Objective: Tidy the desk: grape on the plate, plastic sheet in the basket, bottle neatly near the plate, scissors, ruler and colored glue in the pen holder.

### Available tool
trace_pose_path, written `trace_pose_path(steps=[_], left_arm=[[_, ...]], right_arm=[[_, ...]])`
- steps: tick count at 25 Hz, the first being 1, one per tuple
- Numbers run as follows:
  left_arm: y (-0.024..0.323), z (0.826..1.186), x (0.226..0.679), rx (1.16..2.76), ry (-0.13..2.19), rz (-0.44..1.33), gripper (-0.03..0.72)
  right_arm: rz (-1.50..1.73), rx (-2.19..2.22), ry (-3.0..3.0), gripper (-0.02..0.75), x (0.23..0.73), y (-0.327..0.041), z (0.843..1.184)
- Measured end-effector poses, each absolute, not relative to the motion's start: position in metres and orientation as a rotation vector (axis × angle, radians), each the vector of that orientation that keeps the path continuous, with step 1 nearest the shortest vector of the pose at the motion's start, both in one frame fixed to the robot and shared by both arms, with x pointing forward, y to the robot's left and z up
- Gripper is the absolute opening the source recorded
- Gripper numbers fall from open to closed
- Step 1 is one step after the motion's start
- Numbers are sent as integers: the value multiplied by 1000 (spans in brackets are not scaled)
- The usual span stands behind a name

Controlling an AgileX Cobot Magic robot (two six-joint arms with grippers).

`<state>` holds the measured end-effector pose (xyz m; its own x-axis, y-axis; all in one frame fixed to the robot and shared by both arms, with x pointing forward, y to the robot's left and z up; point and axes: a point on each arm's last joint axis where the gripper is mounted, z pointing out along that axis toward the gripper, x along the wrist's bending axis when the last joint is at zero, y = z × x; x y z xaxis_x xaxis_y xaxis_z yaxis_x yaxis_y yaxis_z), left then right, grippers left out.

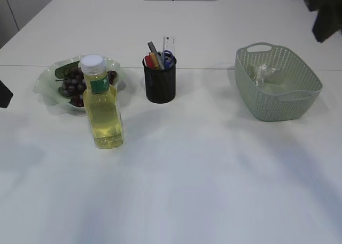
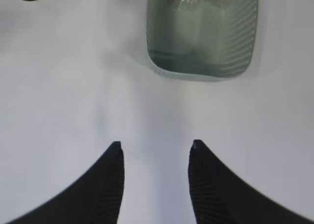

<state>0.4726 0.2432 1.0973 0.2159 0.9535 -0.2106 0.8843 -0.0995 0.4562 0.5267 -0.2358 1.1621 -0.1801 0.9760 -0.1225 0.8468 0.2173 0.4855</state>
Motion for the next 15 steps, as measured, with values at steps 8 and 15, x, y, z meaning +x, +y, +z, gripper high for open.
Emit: trace_pose_path(steps=[8, 15], left_arm=[[258, 1136, 425, 1974, 1632, 377, 446], [270, 1168, 362, 1877, 1548, 520, 447]], right_arm=[[586, 1613, 1955, 351, 418, -267, 1181], [790, 1488, 1717, 351, 319, -298, 1198]])
